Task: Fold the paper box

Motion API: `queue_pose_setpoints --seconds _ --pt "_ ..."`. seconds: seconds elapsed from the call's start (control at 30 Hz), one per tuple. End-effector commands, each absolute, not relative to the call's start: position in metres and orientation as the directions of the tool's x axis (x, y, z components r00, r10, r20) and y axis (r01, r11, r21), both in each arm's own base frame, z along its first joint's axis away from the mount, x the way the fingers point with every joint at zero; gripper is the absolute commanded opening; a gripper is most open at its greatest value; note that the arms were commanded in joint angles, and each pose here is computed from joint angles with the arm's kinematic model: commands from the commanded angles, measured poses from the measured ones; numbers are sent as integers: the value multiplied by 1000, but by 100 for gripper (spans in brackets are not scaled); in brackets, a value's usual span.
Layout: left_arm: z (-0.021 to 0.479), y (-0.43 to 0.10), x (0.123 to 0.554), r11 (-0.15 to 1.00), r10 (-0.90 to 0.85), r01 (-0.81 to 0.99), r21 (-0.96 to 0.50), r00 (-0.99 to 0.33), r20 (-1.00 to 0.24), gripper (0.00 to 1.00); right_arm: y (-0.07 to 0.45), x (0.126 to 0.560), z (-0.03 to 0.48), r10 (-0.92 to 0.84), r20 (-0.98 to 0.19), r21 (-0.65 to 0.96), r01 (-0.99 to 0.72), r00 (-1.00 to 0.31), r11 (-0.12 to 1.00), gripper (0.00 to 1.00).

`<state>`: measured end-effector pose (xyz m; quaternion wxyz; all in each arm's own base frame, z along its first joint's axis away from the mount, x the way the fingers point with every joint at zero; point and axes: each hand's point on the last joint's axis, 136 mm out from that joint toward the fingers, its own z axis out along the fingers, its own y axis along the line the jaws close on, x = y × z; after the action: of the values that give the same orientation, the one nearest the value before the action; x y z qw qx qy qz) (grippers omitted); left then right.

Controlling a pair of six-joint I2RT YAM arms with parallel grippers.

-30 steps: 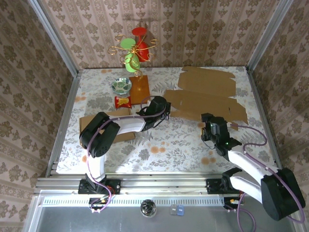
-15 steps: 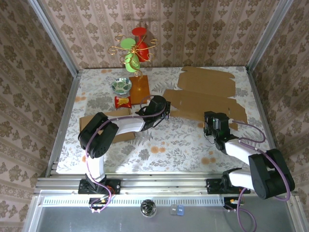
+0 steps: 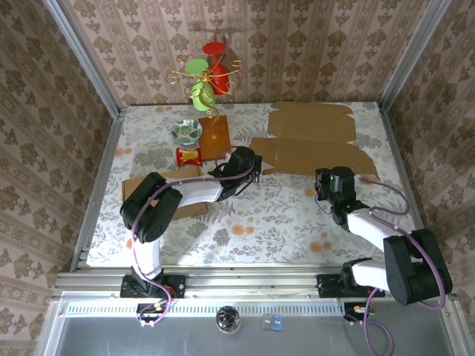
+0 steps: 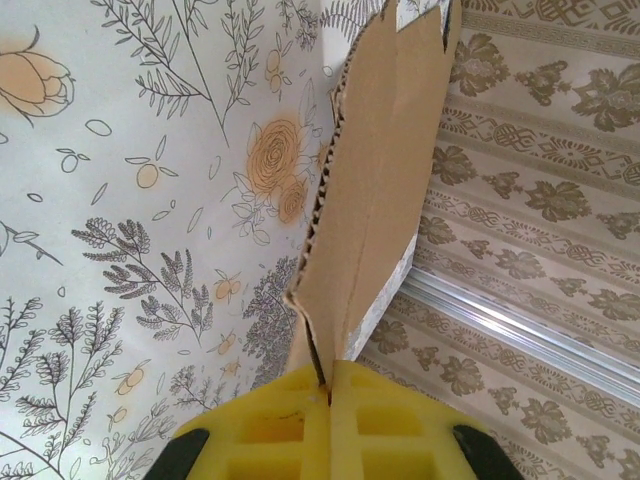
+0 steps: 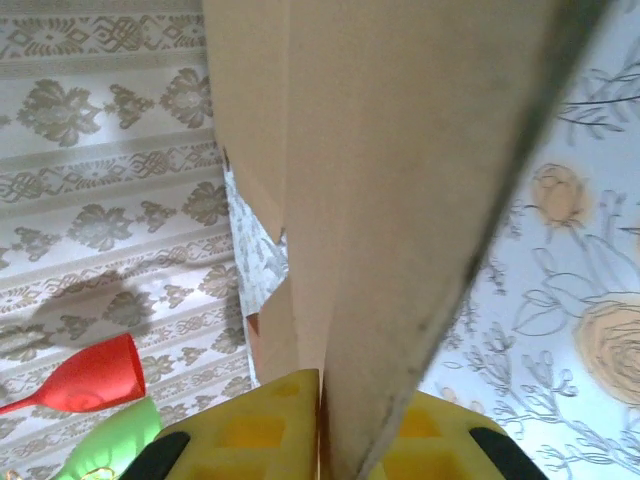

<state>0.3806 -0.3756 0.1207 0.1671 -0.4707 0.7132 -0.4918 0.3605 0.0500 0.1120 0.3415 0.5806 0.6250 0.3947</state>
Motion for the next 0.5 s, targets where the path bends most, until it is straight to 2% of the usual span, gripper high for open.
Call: queue_pose_setpoints --seconds 0.0,0.1,0.17,0.2,0.27,0.33,0.47 --pt "133 -375 374 48 -830 -508 -860 -500 249 0 52 371 128 994 42 904 428 -99 5 9" --pt "133 -376 374 47 -827 -508 -860 -503 252 0 51 372 133 995 44 901 433 -93 1 0" --pt "136 -377 375 45 -820 -499 -865 -513 253 0 49 372 138 995 40 900 435 -89 3 0" --pt "136 -377 374 50 -818 -498 -866 -518 251 6 48 372 142 996 37 900 436 -87 5 0" --pt "140 -375 372 69 -809 -491 -868 -536 239 29 46 372 152 996 32 904 428 -84 7 0" --pt "145 -372 368 102 -796 -478 -872 -565 216 41 46 374 163 995 33 907 420 -92 9 0" --pt "162 -357 359 177 -769 -416 -892 -624 138 47 45 378 192 993 23 915 402 -117 26 0"
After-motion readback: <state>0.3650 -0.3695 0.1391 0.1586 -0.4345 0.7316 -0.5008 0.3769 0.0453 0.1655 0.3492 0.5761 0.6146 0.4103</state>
